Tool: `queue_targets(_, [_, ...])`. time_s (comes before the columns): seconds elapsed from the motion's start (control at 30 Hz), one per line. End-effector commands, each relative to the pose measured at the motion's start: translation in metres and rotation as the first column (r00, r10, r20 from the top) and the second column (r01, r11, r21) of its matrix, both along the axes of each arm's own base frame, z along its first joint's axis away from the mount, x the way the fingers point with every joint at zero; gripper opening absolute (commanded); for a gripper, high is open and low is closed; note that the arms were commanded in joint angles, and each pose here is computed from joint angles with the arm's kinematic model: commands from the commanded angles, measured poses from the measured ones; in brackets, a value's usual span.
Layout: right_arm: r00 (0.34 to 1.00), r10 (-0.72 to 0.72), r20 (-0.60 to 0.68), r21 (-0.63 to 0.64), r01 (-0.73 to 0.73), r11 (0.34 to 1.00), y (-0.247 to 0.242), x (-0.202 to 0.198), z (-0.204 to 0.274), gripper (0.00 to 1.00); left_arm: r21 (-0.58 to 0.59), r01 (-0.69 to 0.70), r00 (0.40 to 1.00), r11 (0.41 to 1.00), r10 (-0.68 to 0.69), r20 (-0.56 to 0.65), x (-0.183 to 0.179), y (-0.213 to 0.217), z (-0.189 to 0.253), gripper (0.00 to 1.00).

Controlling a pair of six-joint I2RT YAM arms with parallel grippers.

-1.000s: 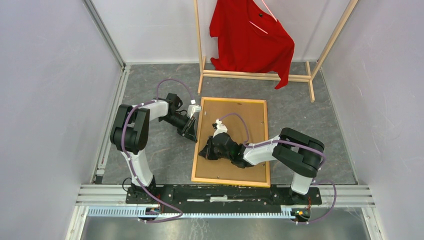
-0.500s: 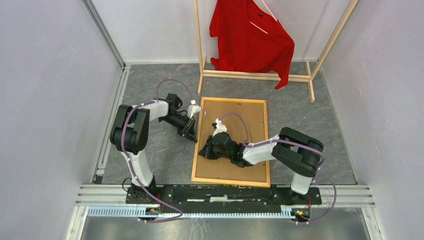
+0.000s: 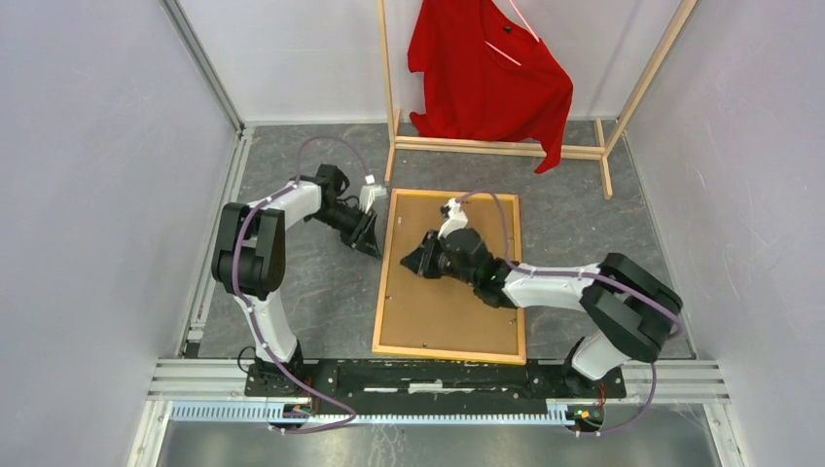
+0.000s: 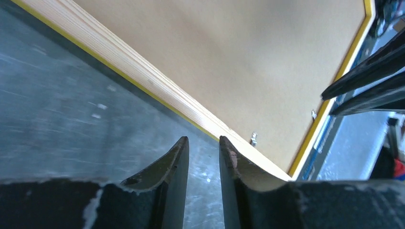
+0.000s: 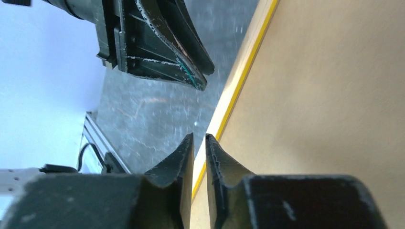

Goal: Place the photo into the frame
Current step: Install the photo frame at the center of the board.

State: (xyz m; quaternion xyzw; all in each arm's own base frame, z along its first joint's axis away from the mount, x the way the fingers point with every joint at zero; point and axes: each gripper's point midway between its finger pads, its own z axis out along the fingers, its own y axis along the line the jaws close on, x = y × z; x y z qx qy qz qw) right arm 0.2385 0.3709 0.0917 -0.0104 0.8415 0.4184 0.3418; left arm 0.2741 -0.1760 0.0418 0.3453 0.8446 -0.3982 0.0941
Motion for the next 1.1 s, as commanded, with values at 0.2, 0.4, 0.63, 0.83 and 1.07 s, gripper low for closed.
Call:
queue_targets(0.2, [0.991,-0.006,0.133,-0.075,0.016,0.997,-0.029,0.092,0.032,0.36,-0.053,-0.148,0.988,0.988,0.150,0.046,0.073,-0.016,0.014,0.46])
queue_targets(0.4, [0.995,-0.001,0.104,-0.132,0.014,0.991,-0.020,0.145,0.010,0.16,-0.065,-0.179,0.984,0.982,0.180,0.008,0.083,-0.021,0.003,0.39])
queue_targets(0.63, [0.999,0.022,0.041,-0.152,-0.015,0.988,-0.005,0.163,-0.025,0.08,-0.051,-0.181,0.983,0.982,0.181,-0.009,0.082,-0.021,-0.007,0.31])
queue_targets(0.83, [1.000,0.024,-0.003,-0.136,-0.025,0.990,-0.001,0.160,-0.046,0.05,-0.035,-0.182,0.983,0.983,0.181,-0.014,0.078,-0.018,-0.013,0.27])
queue_targets(1.07, [0.999,0.034,-0.030,-0.108,-0.037,0.993,0.005,0.159,-0.056,0.03,-0.033,-0.179,0.984,0.983,0.178,-0.010,0.076,-0.018,-0.012,0.26])
